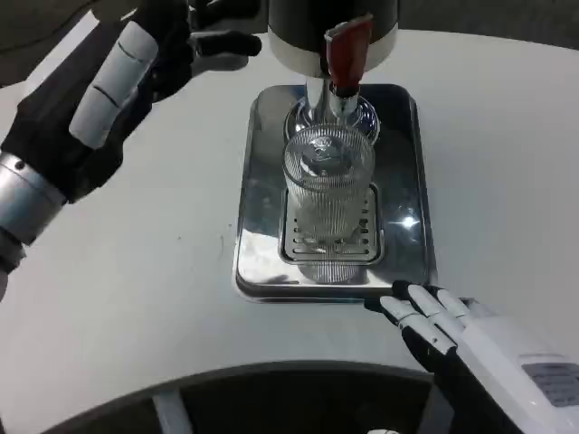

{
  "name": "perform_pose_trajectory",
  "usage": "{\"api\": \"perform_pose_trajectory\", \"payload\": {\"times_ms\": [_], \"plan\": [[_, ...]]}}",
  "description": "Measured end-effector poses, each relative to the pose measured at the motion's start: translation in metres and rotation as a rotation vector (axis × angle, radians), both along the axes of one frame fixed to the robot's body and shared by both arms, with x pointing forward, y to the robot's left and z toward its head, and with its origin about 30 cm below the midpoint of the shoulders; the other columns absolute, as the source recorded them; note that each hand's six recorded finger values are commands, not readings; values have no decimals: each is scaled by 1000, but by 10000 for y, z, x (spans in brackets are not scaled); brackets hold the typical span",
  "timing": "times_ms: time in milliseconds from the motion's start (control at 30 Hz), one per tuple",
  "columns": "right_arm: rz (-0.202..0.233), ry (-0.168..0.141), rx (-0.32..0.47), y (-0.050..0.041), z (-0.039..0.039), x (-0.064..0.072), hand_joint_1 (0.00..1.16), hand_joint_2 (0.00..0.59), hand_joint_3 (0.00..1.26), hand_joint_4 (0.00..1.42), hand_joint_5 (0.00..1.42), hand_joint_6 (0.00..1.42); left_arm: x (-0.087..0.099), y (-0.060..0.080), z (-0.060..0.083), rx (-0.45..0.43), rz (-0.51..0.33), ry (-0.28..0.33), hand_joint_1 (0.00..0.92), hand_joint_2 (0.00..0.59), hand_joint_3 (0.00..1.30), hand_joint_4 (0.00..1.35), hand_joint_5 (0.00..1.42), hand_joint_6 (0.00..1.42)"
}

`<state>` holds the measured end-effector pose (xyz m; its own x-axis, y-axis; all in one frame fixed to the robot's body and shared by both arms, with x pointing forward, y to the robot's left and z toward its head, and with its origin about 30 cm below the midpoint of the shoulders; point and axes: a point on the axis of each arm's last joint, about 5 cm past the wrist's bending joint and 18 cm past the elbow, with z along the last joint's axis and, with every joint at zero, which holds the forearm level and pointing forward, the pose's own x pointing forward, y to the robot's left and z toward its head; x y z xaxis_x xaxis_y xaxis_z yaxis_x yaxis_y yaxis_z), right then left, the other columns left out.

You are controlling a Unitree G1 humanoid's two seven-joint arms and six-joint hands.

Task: Grasp the cup under the faucet to collect the drink, then remove the cup.

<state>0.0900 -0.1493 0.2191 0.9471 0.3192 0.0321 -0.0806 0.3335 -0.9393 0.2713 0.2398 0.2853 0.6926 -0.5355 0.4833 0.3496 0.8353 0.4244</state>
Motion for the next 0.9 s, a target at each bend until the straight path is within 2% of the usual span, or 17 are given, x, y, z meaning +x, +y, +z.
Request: {"api": "perform_pose_trajectory", "payload": {"times_ms": [200,533,900], "plan": [[1,-2,1,0,0,0,379,423,104,0,0,0,69,-55,124,39,-61,38,0,139,179,124,229,180],[0,-3,4,-1,-12,-17,379,423,104,0,0,0,229,-82,256,51,-100,109,0,113,160,89,183,142],[-9,-1,10,-3,-26,-33,379,423,104,0,0,0,346,-207,382,86,-167,110,0,112,157,89,178,139]]}}
